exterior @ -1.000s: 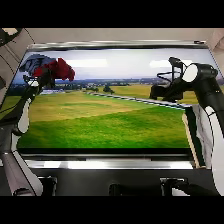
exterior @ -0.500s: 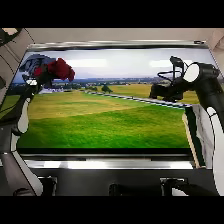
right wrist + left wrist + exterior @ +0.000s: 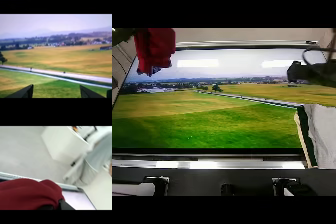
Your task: Fold the shirts.
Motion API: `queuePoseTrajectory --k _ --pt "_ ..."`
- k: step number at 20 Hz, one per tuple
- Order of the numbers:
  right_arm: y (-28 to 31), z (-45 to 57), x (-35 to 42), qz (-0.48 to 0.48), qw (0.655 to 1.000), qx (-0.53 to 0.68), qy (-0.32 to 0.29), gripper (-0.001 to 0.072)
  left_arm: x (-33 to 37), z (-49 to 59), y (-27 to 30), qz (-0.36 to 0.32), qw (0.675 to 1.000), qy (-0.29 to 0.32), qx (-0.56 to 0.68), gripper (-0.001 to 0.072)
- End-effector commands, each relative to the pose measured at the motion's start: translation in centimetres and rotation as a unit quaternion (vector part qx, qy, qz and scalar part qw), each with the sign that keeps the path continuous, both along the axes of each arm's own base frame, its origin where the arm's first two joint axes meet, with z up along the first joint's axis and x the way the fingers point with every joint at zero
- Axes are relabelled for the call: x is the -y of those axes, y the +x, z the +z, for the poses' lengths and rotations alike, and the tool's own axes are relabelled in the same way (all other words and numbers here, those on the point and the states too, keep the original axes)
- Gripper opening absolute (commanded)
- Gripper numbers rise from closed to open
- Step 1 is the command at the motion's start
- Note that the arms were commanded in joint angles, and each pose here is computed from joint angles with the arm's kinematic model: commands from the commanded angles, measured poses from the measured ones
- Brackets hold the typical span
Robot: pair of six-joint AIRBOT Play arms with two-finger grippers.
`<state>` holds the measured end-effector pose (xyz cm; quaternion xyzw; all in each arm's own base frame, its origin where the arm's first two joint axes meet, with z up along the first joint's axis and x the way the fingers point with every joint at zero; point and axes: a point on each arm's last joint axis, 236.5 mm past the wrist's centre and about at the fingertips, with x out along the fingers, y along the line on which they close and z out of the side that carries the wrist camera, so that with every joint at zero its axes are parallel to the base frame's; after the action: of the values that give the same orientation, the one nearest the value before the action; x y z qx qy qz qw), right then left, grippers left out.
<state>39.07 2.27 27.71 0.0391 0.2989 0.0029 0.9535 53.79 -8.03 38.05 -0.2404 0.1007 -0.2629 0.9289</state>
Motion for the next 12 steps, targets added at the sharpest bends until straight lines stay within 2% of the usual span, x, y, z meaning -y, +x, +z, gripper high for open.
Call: queuePoseTrajectory --k 1,5,8,12 --pt "-5.6 6.0 1.0 -0.008 0.997 0.078 -0.002 0.0678 6.6 2.7 -12.8 -0.113 0.986 0.119 0.0 0.0025" --pt "-11.1 6.8 1.5 -0.012 0.998 0.069 0.002 0.0677 11.5 -3.5 -19.5 -0.208 0.954 0.184 -0.109 0.0026" --pt "-13.5 4.9 1.7 -0.015 1.0 0.019 0.0 0.0677 17.0 -9.5 -21.3 -0.283 0.927 0.182 -0.168 0.0026" --pt "-14.2 2.7 1.8 -0.017 0.999 -0.036 -0.003 0.0678 25.2 -22.4 -23.5 -0.328 0.891 0.165 -0.268 0.0026"
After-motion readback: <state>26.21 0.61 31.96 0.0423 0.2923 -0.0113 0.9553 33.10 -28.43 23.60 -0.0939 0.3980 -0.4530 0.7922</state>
